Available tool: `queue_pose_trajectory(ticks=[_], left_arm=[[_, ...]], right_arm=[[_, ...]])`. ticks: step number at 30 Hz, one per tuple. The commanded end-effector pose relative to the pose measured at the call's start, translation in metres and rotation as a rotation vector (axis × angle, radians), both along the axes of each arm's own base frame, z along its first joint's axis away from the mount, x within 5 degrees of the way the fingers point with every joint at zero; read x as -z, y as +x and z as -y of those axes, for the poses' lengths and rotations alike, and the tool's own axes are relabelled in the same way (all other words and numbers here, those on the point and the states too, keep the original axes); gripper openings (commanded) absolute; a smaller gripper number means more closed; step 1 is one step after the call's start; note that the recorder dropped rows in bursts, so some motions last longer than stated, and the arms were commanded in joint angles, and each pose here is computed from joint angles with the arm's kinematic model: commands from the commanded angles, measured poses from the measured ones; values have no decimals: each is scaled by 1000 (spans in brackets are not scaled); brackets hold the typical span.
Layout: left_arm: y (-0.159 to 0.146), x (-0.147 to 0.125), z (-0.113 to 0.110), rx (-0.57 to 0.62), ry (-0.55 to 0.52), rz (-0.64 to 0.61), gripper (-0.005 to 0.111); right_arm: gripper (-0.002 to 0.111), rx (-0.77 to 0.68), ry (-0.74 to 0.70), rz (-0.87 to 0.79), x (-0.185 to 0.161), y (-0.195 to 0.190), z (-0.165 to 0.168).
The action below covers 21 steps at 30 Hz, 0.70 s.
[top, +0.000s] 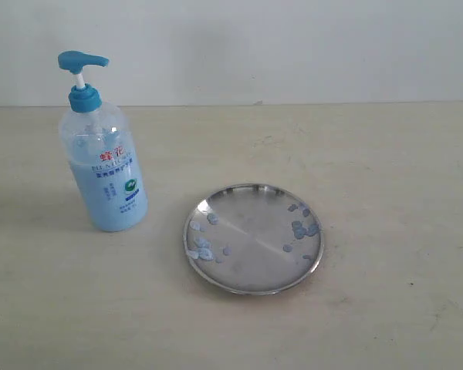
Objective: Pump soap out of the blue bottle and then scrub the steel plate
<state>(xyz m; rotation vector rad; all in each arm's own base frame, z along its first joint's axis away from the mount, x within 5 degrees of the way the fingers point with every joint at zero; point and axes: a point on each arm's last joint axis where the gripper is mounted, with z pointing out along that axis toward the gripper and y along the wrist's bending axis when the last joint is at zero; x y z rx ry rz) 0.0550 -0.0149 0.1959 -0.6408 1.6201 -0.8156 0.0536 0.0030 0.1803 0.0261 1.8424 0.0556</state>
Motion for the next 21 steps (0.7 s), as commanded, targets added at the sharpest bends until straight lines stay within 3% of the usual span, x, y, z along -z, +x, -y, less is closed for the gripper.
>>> queue_pose_trajectory(ticks=[1,3,5,10,12,14,16,17,19,20,21], left_arm=[[1,-17,-14,-157,118,202,4],[-4,-38,-30,-355,147,423,4],[-5,-58,-35,-425,224,492,4],[50,-87,-16,-164,840,248,4],[75,-91,-14,-146,935,276,4],[95,-90,-13,-171,919,325,4],[119,-71,-15,-158,812,241,4],[126,-47,-14,-113,778,136,4],[125,-16,-6,-56,684,99,4],[124,-9,-2,-29,679,106,4],[121,9,10,85,714,113,4]], right_arm=[[0,-1,-6,21,-2,0,0],[0,-1,-6,21,-2,0,0],[0,-1,-6,21,-2,0,0],[0,-1,-6,21,-2,0,0],[0,-1,-6,21,-2,0,0],[0,-1,-6,21,-2,0,0],[0,-1,-6,21,-2,0,0],[0,-1,-6,21,-2,0,0],[0,-1,-6,21,-2,0,0],[0,-1,-6,21,-2,0,0],[0,-1,-6,21,-2,0,0]])
